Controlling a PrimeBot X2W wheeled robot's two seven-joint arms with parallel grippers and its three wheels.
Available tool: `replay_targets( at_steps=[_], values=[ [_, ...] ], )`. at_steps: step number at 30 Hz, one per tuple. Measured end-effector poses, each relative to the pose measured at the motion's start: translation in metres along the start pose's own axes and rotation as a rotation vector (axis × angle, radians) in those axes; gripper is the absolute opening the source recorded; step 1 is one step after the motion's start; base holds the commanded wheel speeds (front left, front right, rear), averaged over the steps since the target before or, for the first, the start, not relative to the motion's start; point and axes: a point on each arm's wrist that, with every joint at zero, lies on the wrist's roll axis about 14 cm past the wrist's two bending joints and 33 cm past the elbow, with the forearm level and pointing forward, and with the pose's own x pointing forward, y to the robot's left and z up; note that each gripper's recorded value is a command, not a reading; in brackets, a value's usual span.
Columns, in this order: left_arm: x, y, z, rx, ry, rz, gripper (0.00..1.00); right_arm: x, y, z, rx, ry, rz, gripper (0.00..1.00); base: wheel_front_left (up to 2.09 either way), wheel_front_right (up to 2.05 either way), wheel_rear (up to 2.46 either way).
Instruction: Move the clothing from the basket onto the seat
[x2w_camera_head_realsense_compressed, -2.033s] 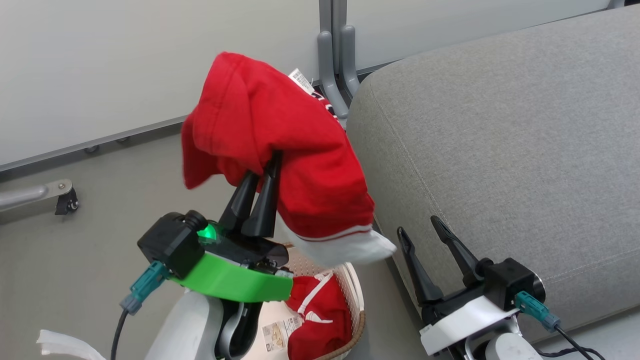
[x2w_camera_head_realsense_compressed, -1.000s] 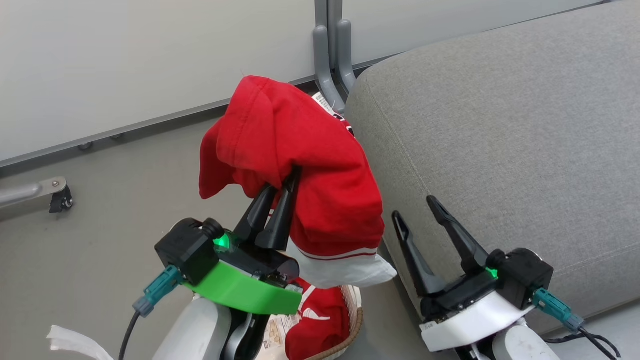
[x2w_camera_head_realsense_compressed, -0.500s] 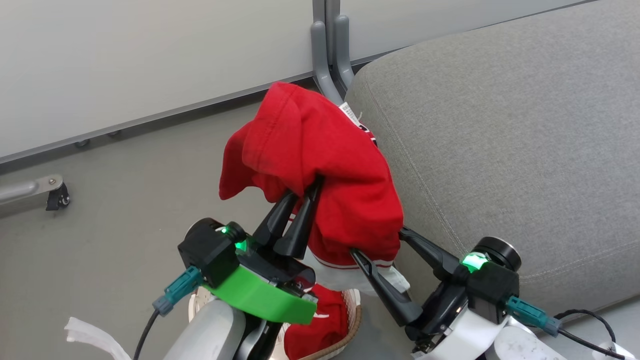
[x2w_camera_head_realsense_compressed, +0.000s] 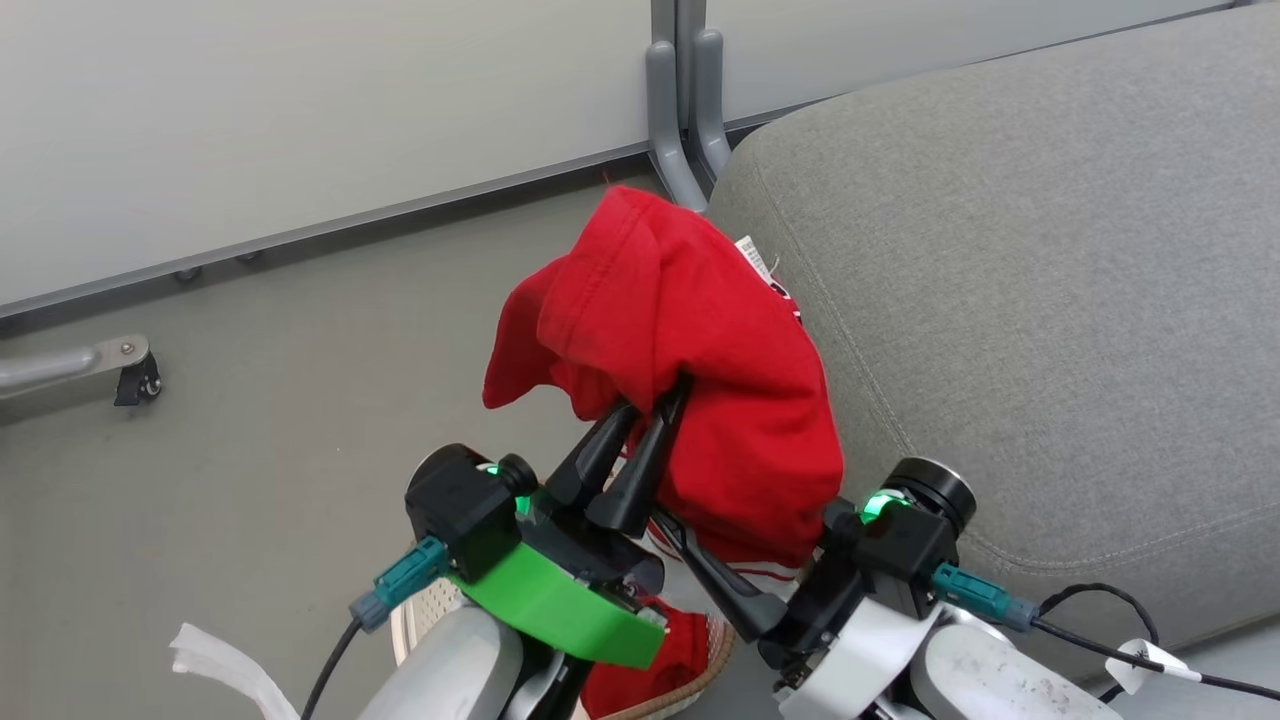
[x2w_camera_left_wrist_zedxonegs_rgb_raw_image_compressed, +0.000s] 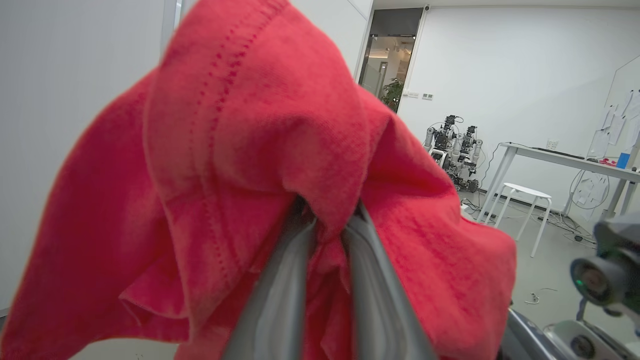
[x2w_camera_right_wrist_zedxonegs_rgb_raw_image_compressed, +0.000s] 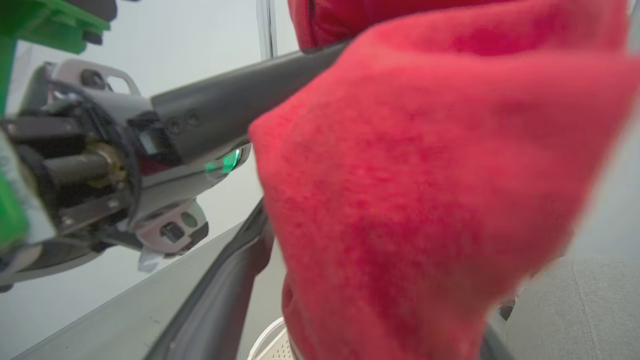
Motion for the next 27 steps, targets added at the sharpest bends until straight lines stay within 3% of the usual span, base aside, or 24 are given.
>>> replay_targets(
  at_steps=[7, 9, 10, 11, 27],
  values=[
    [-0.0017, -0.0036, -0.0011, -0.001, 0.006, -0.004, 0.0, 0.0062, 0.0028, 0.0043, 0.022, -0.021, -0.005, 1.0, 0.0, 0.0, 0.0],
    [-0.0021, -0.004, -0.0013, -0.002, 0.007, -0.004, 0.0, 0.0066, 0.0035, 0.0043, 0.024, -0.021, -0.004, 0.77, 0.0, 0.0, 0.0],
    [-0.0023, -0.0043, -0.0015, -0.001, 0.009, -0.005, 0.0, 0.0068, 0.0037, 0.0039, 0.028, -0.021, -0.005, 0.28, 0.0, 0.0, 0.0],
    [-0.0025, -0.0047, -0.0016, -0.001, 0.009, -0.005, 0.0, 0.0066, 0.0028, 0.0028, 0.04, -0.019, -0.012, 0.0, 0.0, 0.0, 0.0],
    [-0.0038, -0.0047, -0.0019, -0.002, 0.011, -0.003, 0.0, 0.0035, -0.0009, 0.0019, 0.045, -0.018, -0.031, 0.0, 0.0, 0.0, 0.0]
  ],
)
